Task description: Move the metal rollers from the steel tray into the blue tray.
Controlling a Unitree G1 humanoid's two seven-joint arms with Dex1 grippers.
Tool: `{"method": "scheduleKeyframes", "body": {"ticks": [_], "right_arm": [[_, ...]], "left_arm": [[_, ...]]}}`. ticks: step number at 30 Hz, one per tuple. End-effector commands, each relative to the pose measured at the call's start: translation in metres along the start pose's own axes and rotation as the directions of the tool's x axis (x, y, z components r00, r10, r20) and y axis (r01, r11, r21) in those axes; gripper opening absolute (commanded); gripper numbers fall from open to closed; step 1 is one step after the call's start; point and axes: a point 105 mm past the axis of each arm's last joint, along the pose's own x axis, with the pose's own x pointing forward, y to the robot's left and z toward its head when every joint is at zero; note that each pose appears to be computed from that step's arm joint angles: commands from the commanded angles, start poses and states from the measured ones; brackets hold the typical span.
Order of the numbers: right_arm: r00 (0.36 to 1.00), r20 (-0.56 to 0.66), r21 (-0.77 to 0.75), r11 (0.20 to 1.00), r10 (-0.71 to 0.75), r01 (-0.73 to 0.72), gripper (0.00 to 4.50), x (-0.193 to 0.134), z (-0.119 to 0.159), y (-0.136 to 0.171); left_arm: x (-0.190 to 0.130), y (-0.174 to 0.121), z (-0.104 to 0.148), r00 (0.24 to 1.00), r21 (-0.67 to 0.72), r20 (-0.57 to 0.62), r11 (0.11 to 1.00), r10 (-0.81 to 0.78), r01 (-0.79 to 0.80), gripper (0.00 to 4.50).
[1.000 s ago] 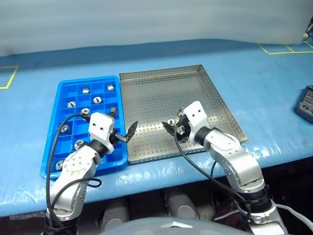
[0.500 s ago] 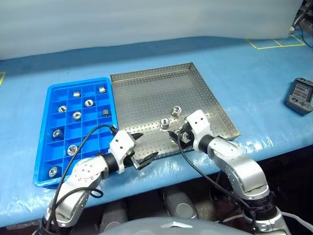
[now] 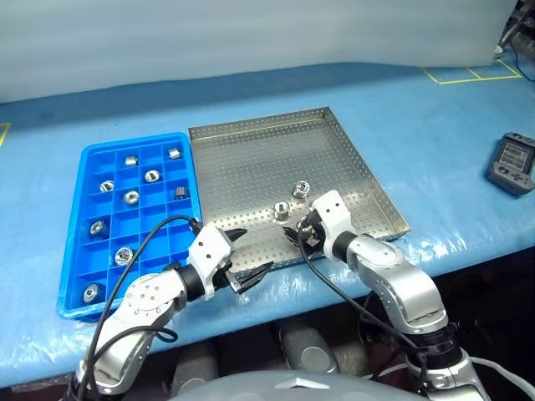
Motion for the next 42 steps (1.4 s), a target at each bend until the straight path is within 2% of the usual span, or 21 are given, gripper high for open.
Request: {"method": "scheduleKeyframes", "body": {"ticks": [1,5,10,13,20,25,30,35,42], "right_arm": [[0.996,-0.089,0.041,0.999,-0.031,0.035,4.5,-0.001,-0.014,-0.007],[0.981,-0.19,0.065,0.997,-0.037,0.05,4.5,-0.008,-0.021,-0.01],[0.981,-0.194,0.031,0.999,-0.005,0.011,4.5,-0.014,-0.011,-0.006],[0.982,-0.189,0.008,1.0,-0.005,0.007,3.94,-0.015,-0.005,-0.006],[0.988,-0.148,-0.063,0.997,0.03,-0.04,1.7,-0.021,0.016,0.001],[0.991,-0.085,-0.156,0.981,0.1,-0.113,1.7,-0.027,0.041,0.014],[0.991,0.004,-0.213,0.968,0.135,-0.131,1.7,-0.02,0.069,0.022],[0.983,0.098,-0.25,0.96,0.153,-0.124,1.7,0.008,0.091,0.031],[0.944,0.239,-0.199,0.963,0.226,-0.18,1.7,0.047,0.126,0.055]], "left_arm": [[-0.002,-0.002,0.012,0.999,0.031,0.049,0.999,0.005,-0.006,4.46],[-0.002,-0.002,0.012,0.998,0.026,0.054,1.0,0.01,-0.012,4.46],[-0.001,-0.001,0.012,0.998,0.023,0.057,1.0,0.016,-0.018,4.46],[-0.001,0.0,0.012,0.998,0.024,0.058,0.999,0.02,-0.022,4.5],[-0.001,0.0,0.011,0.998,0.019,0.064,1.0,0.023,-0.024,4.5],[-0.003,0.004,0.013,0.994,0.003,0.085,0.997,0.07,-0.071,4.5],[-0.011,0.019,0.02,0.97,-0.024,0.135,0.98,0.201,-0.199,4.5],[-0.027,0.037,0.027,0.917,-0.039,0.173,0.932,0.36,-0.359,4.5],[-0.066,0.05,0.031,0.8,-0.062,0.182,0.819,0.572,-0.571,4.5]]}}
